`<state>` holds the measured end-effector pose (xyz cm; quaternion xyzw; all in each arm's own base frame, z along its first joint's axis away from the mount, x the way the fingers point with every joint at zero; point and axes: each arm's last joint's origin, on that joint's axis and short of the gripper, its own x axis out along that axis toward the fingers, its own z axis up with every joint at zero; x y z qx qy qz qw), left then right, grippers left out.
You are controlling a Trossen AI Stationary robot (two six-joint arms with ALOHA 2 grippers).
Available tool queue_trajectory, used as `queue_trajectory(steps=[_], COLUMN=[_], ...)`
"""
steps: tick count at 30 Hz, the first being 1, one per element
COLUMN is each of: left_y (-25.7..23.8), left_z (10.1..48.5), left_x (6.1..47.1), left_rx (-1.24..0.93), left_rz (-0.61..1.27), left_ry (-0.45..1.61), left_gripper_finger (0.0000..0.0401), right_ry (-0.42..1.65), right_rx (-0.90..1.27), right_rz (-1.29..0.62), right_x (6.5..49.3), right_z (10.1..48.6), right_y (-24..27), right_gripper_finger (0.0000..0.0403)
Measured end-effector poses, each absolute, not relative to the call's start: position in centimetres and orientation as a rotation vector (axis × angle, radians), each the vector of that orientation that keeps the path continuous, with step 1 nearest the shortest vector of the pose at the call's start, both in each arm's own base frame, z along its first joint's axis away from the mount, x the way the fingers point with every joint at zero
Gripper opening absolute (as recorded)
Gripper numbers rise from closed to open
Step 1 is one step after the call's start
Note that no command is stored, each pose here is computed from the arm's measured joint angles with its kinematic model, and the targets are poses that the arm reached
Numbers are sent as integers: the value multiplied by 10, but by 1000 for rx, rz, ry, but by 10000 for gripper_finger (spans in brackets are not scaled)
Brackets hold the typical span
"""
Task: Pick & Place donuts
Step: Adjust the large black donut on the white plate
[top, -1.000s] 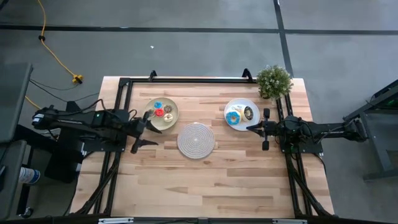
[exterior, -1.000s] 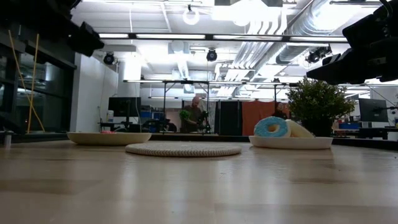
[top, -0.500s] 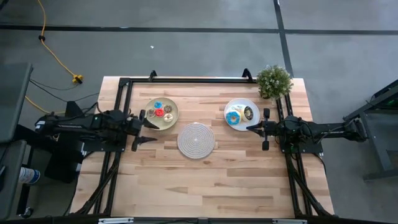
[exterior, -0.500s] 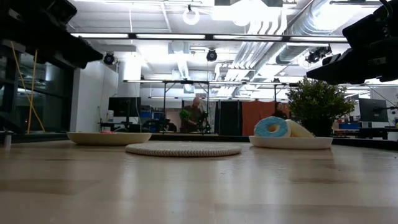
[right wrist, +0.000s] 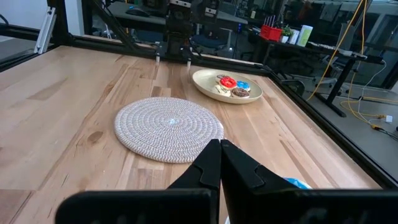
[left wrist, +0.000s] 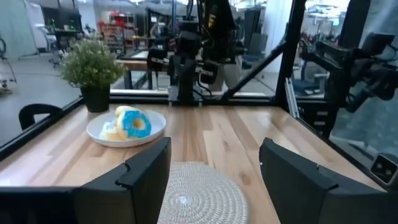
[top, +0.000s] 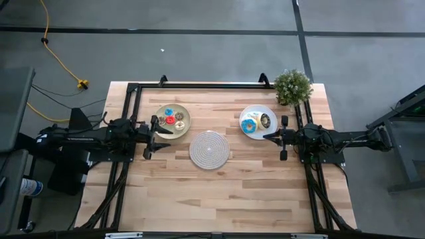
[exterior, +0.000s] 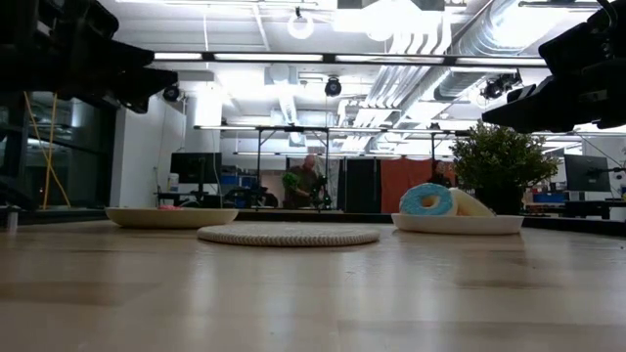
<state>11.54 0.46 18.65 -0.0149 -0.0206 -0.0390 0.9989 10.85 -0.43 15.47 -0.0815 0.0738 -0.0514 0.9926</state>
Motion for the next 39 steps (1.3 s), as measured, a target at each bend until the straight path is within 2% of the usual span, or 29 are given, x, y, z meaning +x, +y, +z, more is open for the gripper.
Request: queue_trajectory(steps=[11,24,39], left_y=[4,3,5], left_z=[183,177,170], left_x=[111,96,97], left_rx=[-21,-21,-23], left_rz=[-79,-68,-21], left_ry=[-126,-97,-26], left_gripper_finger=[237,237,237], right_ry=[148,148,148], right_rx=[-164,-163,-163], right_rz=[-103,-103,-103], right_x=[109,109,109], right_z=[155,155,155], right_y=[-4,-4,-4], right_gripper_finger=[0,0,0])
